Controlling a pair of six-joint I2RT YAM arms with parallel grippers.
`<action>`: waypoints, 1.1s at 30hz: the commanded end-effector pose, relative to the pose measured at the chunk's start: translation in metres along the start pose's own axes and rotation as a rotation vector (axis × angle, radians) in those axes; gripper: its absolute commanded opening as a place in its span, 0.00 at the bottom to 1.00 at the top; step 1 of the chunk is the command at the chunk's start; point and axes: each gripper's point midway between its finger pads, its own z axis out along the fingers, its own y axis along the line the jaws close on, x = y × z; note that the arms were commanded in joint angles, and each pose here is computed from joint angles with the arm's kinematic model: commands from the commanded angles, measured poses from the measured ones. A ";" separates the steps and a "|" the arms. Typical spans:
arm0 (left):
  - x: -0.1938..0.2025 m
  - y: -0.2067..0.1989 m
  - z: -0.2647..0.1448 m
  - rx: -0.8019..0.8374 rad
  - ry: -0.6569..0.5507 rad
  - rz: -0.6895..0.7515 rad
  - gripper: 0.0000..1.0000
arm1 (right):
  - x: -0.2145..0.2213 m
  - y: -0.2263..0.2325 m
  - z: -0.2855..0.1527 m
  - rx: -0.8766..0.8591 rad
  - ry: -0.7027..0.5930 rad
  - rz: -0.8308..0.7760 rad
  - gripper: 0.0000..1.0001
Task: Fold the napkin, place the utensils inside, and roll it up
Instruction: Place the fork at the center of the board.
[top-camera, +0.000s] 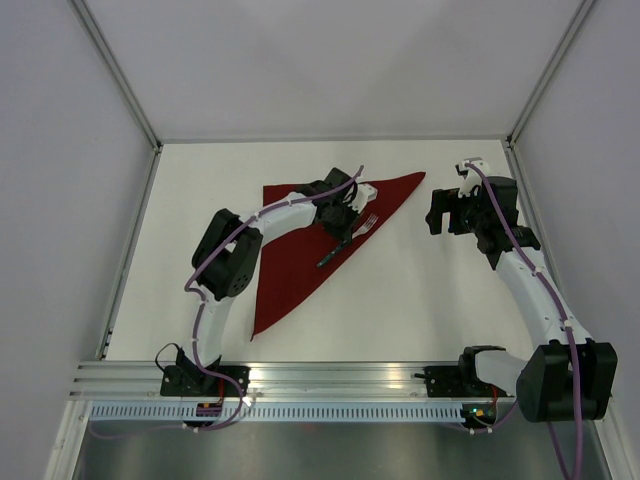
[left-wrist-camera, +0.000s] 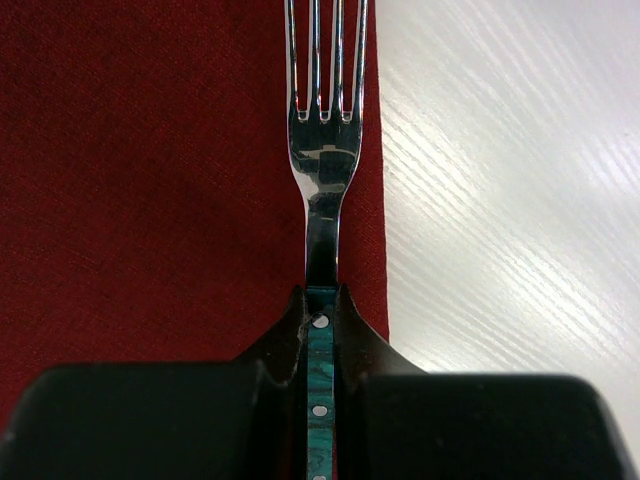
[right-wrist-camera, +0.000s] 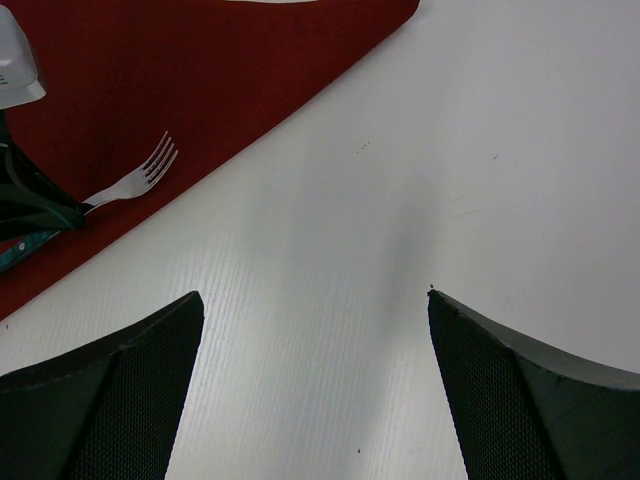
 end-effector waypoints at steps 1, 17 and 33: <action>-0.013 0.003 0.005 -0.018 -0.040 -0.042 0.02 | -0.004 -0.005 0.002 0.022 -0.009 -0.005 0.98; 0.003 0.004 0.015 -0.029 -0.010 -0.082 0.02 | -0.002 -0.004 0.003 0.017 0.000 -0.004 0.98; 0.006 -0.001 0.015 -0.025 -0.002 -0.089 0.02 | -0.001 -0.004 0.003 0.019 0.001 -0.005 0.98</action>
